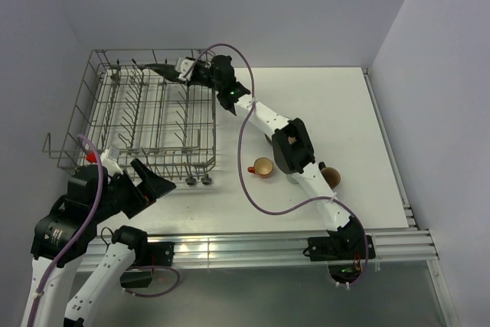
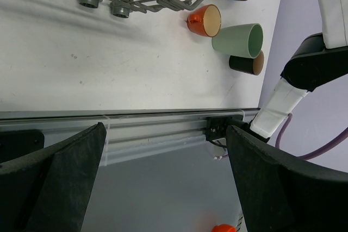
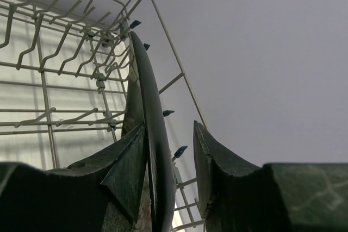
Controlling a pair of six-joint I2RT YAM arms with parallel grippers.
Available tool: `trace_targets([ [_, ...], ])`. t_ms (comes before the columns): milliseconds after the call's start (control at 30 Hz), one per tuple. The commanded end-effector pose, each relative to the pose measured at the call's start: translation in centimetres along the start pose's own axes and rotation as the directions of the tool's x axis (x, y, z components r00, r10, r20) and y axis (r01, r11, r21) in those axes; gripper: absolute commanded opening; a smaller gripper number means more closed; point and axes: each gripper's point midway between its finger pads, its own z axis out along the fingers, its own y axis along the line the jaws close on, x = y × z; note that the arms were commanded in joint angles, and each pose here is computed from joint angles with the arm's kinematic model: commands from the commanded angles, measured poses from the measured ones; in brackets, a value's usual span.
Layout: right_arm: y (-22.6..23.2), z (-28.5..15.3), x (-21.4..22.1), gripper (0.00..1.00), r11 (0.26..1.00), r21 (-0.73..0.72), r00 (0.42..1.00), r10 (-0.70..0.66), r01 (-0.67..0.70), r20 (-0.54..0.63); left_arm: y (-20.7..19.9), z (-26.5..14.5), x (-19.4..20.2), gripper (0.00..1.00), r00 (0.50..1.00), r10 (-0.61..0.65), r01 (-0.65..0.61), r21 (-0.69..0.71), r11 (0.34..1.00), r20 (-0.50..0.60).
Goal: Load the mixed dishes into the dish rack
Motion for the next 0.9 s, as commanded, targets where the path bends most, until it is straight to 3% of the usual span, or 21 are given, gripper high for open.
trace_targets([
  [0,-2.1,0.2,-4.0,0.45,0.998,0.041,0.997,-0.059,0.057,0.044,-0.9,-0.6,-0.7,0.99,0.999,0.010,-0.012,0.036,0.999,0.038],
  [233,-1.2,0.3,-4.4,0.44,0.999,0.022,0.999,-0.032,0.032,0.023,-3.1,-1.4,-3.0,0.99,0.991,0.092,-0.097,0.049,0.994,0.093],
  [467,-1.8,-0.4,-4.4,0.44,0.999,0.041,0.999,-0.025,0.026,-0.020,-11.6,-4.1,-11.6,0.99,0.934,0.261,-0.275,0.025,0.961,0.245],
  [567,-2.9,-0.8,-5.3,0.45,0.998,0.058,1.000,0.006,-0.005,-0.018,-13.5,-3.7,-15.1,0.99,0.906,0.307,-0.308,-0.043,0.950,0.293],
  [667,-3.6,-1.3,-6.1,0.46,0.998,0.055,0.999,0.041,-0.039,-0.026,-12.8,-2.3,-17.8,0.99,0.895,0.302,-0.264,-0.155,0.952,0.328],
  [833,-3.2,-2.6,-7.0,0.66,0.997,0.020,0.996,0.076,-0.076,-0.044,-12.9,0.2,-21.4,0.99,0.889,0.175,-0.095,-0.204,0.974,0.424],
  [867,-3.3,-2.9,-7.3,0.75,0.997,0.017,0.996,0.077,-0.077,-0.040,-13.2,0.9,-22.7,0.99,0.885,0.151,-0.059,-0.214,0.975,0.441],
])
